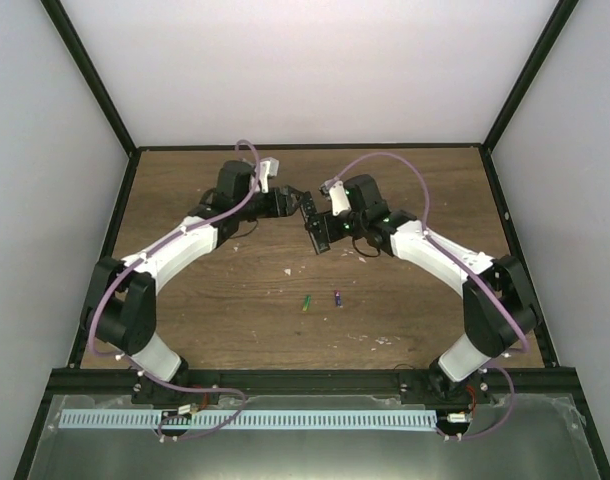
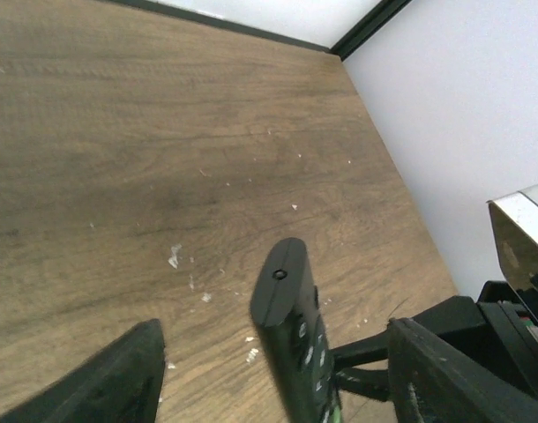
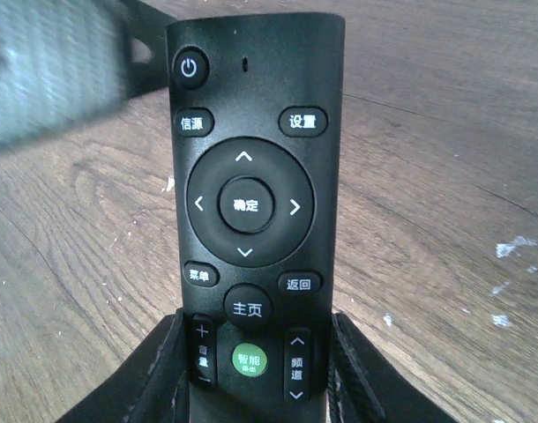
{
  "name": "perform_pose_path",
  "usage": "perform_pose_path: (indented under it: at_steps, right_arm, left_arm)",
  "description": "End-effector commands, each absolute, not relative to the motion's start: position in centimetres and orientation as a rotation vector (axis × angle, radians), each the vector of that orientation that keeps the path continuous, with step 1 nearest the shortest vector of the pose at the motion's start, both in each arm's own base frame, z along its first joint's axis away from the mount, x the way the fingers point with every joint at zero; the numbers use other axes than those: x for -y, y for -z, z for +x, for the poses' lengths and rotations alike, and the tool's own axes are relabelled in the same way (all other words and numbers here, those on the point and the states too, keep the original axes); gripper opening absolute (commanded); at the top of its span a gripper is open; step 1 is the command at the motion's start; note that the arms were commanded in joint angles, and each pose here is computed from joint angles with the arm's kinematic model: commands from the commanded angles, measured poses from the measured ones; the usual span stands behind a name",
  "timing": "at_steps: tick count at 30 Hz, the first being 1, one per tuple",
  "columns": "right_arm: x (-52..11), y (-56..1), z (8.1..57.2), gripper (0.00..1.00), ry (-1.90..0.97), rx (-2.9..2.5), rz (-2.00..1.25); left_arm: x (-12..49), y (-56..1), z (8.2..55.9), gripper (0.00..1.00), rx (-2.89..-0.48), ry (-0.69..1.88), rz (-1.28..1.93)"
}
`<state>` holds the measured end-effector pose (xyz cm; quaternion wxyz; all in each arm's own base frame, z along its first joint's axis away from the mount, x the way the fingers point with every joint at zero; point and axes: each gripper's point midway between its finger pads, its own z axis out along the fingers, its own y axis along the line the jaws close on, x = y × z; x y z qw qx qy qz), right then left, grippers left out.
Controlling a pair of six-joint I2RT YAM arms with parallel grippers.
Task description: Load the batteries into the remote control
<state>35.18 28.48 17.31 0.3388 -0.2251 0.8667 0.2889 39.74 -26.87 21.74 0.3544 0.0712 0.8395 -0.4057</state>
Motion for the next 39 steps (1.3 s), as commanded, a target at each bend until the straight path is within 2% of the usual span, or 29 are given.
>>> perform_pose_path:
  at_steps: [1,7,15,22,30,34,39]
  right_arm:
    - [-30.5,-19.4,35.8,0.12,-0.766,-2.2,-0.602]
    - [-31.2,-20.1,35.5,0.12,-0.761,-2.175,-0.617]
    - [-31.3,-20.0,35.4,0.12,-0.747,-2.18,-0.621]
    - [-31.1,-20.0,35.5,0.13,-0.725,-2.18,-0.614]
    - [-30.4,-20.2,34.2,0.51,-0.722,-2.143,-0.66]
    - [-29.8,-20.7,32.6,0.67,-0.73,-2.1,-0.731]
    - [-29.6,-21.9,29.5,0.81,-0.845,-2.003,-0.846]
  left_arm:
    - [28.6,-21.4,39.7,0.65,-2.165,1.083,0.214]
    - [29.2,-21.2,39.6,0.51,-2.17,1.087,0.227]
    - [29.3,-21.0,39.6,0.24,-2.18,1.084,0.244]
    - [29.3,-20.8,39.5,0.13,-2.188,1.078,0.261]
    - [29.3,-22.7,39.0,0.0,-2.117,1.087,0.357]
    - [28.8,-24.4,38.2,0.0,-2.035,1.151,0.491]
    - [28.0,-26.5,35.8,0.0,-1.91,1.297,0.664]
